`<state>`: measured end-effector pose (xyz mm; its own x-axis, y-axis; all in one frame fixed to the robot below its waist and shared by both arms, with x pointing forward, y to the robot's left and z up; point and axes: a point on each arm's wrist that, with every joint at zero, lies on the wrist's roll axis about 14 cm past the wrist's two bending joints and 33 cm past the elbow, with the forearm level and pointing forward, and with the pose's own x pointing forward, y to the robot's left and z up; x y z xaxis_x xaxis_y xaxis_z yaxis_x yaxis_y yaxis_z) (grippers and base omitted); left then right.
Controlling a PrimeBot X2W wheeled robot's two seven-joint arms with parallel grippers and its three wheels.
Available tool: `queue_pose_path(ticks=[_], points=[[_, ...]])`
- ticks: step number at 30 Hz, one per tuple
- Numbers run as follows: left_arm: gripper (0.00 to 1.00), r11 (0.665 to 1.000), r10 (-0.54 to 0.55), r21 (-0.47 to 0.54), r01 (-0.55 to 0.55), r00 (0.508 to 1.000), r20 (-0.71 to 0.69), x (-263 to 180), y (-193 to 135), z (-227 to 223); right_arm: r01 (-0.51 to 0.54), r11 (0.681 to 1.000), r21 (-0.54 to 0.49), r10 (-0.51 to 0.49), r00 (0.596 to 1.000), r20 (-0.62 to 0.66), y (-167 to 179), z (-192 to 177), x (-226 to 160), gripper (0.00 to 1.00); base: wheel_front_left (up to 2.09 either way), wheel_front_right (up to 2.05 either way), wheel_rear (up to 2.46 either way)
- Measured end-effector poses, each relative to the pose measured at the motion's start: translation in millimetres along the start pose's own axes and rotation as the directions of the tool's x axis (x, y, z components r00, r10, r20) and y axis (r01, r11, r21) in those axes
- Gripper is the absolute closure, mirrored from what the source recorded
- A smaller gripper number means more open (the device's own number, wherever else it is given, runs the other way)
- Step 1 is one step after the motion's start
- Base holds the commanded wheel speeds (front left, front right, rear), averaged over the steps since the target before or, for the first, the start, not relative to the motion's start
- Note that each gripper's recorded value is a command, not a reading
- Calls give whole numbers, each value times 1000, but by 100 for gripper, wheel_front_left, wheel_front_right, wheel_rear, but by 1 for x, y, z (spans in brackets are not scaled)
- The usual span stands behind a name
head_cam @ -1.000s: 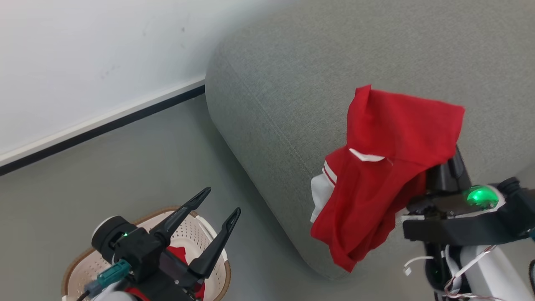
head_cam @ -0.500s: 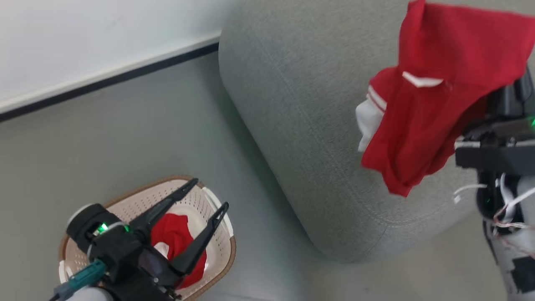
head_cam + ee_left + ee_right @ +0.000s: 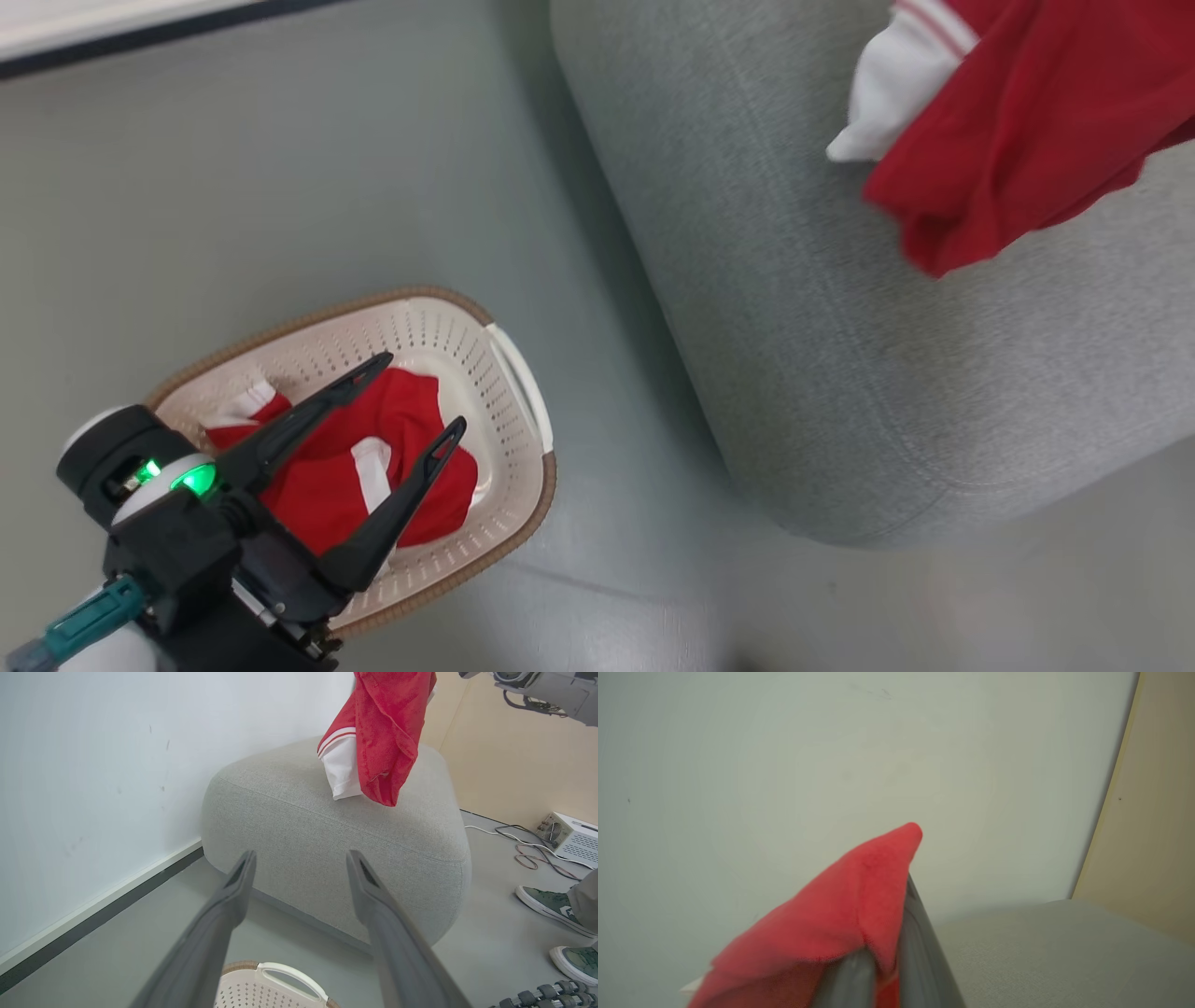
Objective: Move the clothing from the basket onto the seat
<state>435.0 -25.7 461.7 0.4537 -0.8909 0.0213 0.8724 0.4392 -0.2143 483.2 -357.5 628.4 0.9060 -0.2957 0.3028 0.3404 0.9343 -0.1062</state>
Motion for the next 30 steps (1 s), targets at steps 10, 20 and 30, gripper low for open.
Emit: queue_pose_path(ticks=[10, 20, 30], points=[[0, 999, 30, -27, -30, 999, -26, -13, 31, -26, 72, 993, -98, -81, 993, -89, -8, -55, 29, 100, 0, 0, 0], [0, 996, 71, -57, -74, 996, -60, -24, 55, -56, 66, 962, -266, -168, 909, -381, 3, -168, 2, 100, 0, 0, 0], [0, 995, 86, -49, -89, 994, -67, -28, 56, -55, 88, 939, -331, -282, 746, -603, -19, -216, -46, 0, 0, 0, 0]])
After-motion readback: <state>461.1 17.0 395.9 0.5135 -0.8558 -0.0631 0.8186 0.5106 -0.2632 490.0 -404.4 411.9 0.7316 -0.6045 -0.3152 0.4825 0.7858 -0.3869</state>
